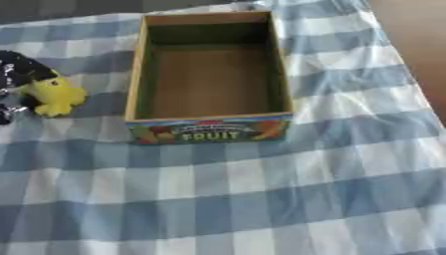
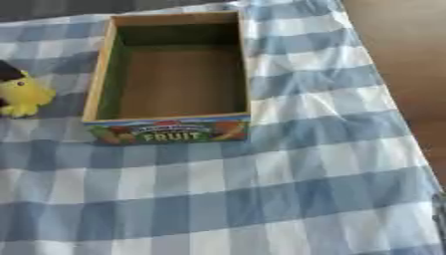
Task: Pick up objects on the table and place them in the box.
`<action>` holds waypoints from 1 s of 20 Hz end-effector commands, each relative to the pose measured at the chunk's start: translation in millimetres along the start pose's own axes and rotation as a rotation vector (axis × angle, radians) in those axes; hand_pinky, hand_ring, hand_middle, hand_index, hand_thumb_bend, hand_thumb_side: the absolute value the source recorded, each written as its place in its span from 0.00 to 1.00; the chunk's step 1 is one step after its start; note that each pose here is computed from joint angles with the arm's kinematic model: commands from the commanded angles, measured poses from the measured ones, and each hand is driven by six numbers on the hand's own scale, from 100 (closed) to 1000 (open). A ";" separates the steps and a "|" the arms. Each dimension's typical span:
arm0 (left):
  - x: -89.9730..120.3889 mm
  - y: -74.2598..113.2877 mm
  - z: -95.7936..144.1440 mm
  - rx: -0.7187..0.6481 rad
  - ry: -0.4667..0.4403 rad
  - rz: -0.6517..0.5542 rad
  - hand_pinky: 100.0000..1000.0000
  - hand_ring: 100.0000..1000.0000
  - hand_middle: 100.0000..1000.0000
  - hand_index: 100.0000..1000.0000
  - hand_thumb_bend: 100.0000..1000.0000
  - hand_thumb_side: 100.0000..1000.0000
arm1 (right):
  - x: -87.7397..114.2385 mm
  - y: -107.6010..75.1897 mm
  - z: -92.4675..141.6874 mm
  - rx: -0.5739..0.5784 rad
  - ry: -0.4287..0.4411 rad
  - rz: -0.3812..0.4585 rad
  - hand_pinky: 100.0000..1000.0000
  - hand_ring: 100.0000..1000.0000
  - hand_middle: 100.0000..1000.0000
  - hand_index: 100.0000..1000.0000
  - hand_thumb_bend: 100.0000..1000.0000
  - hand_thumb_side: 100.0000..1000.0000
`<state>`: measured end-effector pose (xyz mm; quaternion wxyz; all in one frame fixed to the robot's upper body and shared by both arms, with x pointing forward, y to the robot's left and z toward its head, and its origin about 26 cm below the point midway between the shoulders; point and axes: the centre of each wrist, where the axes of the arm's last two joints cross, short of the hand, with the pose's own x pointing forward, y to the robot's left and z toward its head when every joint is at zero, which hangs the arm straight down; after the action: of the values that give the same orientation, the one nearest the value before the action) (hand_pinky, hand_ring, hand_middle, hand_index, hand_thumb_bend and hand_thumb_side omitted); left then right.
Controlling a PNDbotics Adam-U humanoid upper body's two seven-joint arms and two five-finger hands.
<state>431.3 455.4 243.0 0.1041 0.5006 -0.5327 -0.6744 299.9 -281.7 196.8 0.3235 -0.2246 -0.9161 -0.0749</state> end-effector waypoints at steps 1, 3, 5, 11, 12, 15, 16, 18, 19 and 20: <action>-2.5 -4.3 6.5 -0.006 -0.022 -0.005 0.82 0.80 0.74 0.85 0.23 0.09 | 5.8 -0.9 -3.8 -0.006 -0.022 -0.007 1.00 0.90 0.50 0.83 0.00 0.71; -2.3 -5.5 6.9 0.003 -0.021 -0.002 0.80 0.79 0.72 0.83 0.22 0.10 | 5.8 -0.8 -3.7 -0.005 -0.021 -0.007 1.00 0.90 0.50 0.83 0.00 0.71; -2.4 -5.6 6.9 0.010 -0.022 -0.002 0.80 0.78 0.71 0.80 0.24 0.09 | 5.8 -0.7 -3.7 -0.004 -0.020 -0.007 1.00 0.90 0.50 0.83 0.00 0.71; -3.4 -2.4 8.2 0.040 -0.021 -0.007 0.75 0.74 0.66 0.73 0.20 0.09 | 5.7 -0.9 -3.4 -0.004 -0.017 -0.006 1.00 0.90 0.50 0.83 0.00 0.71; -3.6 -1.6 8.3 0.049 -0.020 -0.006 0.75 0.73 0.65 0.73 0.19 0.10 | 5.6 -1.0 -3.4 -0.004 -0.016 -0.005 1.00 0.90 0.50 0.83 0.00 0.71; -4.3 1.6 9.3 0.061 -0.020 -0.008 0.74 0.72 0.65 0.72 0.17 0.11 | 5.4 -1.5 -3.3 -0.005 -0.015 -0.003 1.00 0.90 0.50 0.83 0.00 0.71; -4.7 2.7 9.8 0.062 -0.019 -0.008 0.74 0.72 0.64 0.72 0.16 0.11 | 5.4 -1.6 -3.3 -0.005 -0.015 -0.003 1.00 0.89 0.50 0.83 0.00 0.71; -6.2 5.7 11.5 0.066 -0.016 -0.009 0.74 0.72 0.64 0.71 0.15 0.11 | 5.2 -2.0 -3.1 -0.006 -0.013 -0.002 1.00 0.89 0.50 0.83 0.00 0.71; -6.7 6.8 12.2 0.069 -0.014 -0.007 0.74 0.72 0.64 0.71 0.15 0.11 | 5.1 -2.1 -2.9 -0.006 -0.012 -0.001 1.00 0.89 0.50 0.83 0.00 0.71; -6.9 7.5 12.8 0.070 -0.012 -0.004 0.74 0.72 0.64 0.71 0.15 0.11 | 4.9 -2.1 -2.7 -0.006 -0.011 -0.001 1.00 0.89 0.50 0.83 0.00 0.71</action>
<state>428.3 454.7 235.6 0.1024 0.5005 -0.5517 -0.6592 299.7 -281.9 196.1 0.3270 -0.2266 -0.9142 -0.0768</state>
